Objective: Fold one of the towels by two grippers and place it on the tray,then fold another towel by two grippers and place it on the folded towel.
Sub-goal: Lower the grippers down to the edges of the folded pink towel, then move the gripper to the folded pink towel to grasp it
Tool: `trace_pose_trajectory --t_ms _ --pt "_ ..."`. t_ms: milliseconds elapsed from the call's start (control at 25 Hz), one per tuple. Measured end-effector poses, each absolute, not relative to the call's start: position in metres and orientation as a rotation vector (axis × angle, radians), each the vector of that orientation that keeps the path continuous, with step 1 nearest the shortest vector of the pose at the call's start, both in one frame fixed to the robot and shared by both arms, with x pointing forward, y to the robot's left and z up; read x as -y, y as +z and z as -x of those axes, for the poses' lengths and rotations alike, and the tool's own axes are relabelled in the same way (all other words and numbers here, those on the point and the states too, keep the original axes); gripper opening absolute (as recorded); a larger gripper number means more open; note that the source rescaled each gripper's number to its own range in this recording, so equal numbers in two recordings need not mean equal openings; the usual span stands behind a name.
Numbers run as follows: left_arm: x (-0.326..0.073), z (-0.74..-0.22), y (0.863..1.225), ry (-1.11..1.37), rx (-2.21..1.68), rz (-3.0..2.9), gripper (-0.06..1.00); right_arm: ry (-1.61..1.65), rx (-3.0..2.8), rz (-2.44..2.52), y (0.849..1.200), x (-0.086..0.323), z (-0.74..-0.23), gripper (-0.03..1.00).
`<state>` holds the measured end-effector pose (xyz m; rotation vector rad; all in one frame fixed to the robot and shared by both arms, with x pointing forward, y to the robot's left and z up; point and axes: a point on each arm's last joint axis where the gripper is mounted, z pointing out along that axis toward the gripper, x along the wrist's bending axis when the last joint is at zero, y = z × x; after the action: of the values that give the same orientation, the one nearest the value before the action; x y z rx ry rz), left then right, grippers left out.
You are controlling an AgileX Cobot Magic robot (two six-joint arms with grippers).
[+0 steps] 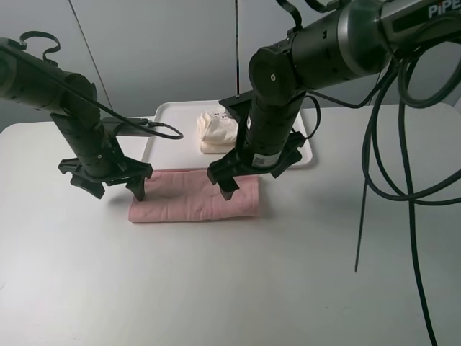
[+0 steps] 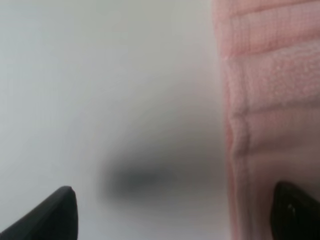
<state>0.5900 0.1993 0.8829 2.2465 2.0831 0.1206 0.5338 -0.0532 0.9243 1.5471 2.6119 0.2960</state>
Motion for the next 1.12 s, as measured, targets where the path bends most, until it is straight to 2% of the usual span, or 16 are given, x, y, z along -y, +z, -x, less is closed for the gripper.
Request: trace_pose_trajectory --t_ms 360,880,1000,1120 --pt "-0.201 -0.591 0.869 0.109 -2.165 -2.254 1.00 0.286 -2.619 -1.550 0.924 0.053 -0.533 1.00" --pt "-0.202 -0.589 0.868 0.072 -2.171 -2.306 1.00 0.269 -2.554 -1.632 0.924 0.067 -0.543 1.00" --pt "-0.203 -0.586 0.868 0.047 -2.190 -2.322 0.96 0.267 -2.533 -1.671 0.924 0.074 -0.548 1.00" --pt "-0.204 -0.581 0.868 0.030 -2.202 -2.326 0.86 0.280 -2.509 -1.743 0.924 0.083 -0.555 1.00"
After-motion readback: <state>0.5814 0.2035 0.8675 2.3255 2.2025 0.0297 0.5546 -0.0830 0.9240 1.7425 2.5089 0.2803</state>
